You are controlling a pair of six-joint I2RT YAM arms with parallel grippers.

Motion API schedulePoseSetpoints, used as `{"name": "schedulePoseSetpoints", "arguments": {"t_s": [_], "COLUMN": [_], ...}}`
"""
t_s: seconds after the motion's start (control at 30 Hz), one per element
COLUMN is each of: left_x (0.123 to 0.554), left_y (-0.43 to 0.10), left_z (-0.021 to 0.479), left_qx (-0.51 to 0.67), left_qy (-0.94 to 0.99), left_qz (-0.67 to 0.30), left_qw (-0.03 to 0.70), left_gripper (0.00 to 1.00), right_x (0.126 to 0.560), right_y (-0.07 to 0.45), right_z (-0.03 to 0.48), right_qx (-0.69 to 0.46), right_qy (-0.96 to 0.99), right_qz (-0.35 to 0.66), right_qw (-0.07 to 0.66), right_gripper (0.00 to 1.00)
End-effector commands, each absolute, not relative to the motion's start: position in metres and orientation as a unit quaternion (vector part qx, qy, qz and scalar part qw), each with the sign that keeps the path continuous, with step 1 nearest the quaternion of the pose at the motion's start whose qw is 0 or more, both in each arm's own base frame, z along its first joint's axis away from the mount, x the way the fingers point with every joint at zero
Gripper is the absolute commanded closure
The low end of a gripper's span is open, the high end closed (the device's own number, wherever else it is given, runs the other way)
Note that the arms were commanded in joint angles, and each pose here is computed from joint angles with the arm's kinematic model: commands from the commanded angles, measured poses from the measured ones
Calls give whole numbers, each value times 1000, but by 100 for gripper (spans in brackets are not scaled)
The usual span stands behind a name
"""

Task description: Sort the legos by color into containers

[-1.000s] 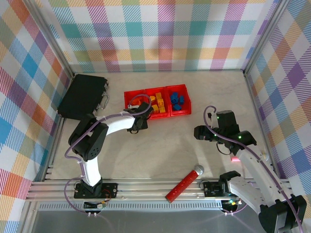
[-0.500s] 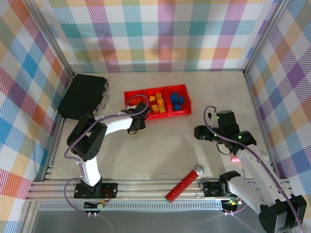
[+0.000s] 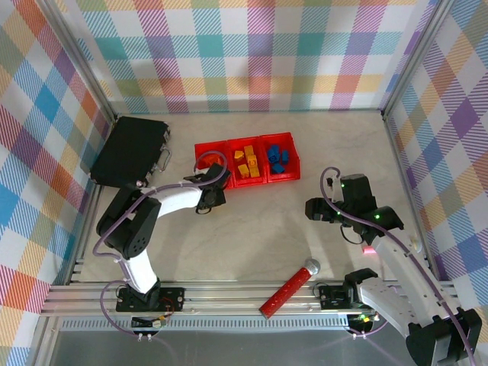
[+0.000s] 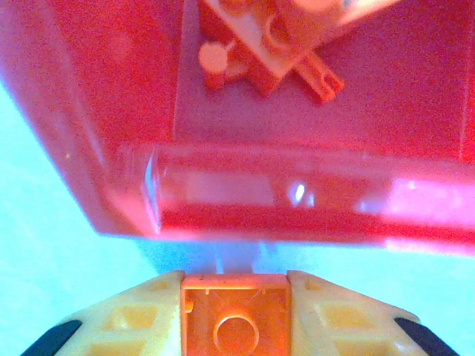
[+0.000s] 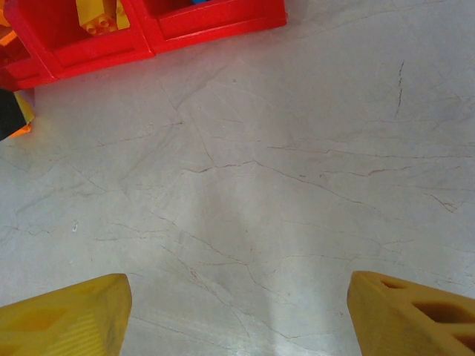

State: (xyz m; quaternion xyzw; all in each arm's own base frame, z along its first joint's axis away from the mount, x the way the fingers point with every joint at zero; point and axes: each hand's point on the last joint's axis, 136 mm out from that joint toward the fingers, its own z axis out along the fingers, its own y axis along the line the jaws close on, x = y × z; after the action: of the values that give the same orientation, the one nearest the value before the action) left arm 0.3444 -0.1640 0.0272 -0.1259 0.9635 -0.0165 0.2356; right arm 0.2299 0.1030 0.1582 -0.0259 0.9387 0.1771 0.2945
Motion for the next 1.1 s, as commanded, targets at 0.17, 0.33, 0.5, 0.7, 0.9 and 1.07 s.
{"name": "schedulePoseSetpoints", "arguments": {"t_s": [0.17, 0.33, 0.5, 0.7, 0.9, 1.07], "left_x": [324, 319, 339, 383, 425, 453], "left_y": [-175, -173, -168, -175, -177, -169], "left_z": [85, 124, 170, 196, 187, 169], "left_qx": [-90, -71, -40, 8, -2, -18], "left_qy": [957, 952, 942, 943, 948, 953], "left_qz": [-84, -82, -44, -14, -34, -30], "left_qw": [261, 286, 329, 334, 316, 300], "left_gripper": [82, 81, 77, 77, 77, 78], "right_x": [230, 232, 232, 229, 226, 226], "right_y": [101, 103, 104, 102, 99, 99], "right_z": [156, 157, 158, 161, 162, 163], "right_qx": [-19, -19, -17, -17, -19, -21], "right_qy": [940, 939, 939, 938, 939, 939], "right_qz": [175, 179, 182, 181, 175, 173], "right_qw": [291, 292, 292, 294, 295, 295], "right_gripper": [23, 23, 23, 23, 23, 23]}}
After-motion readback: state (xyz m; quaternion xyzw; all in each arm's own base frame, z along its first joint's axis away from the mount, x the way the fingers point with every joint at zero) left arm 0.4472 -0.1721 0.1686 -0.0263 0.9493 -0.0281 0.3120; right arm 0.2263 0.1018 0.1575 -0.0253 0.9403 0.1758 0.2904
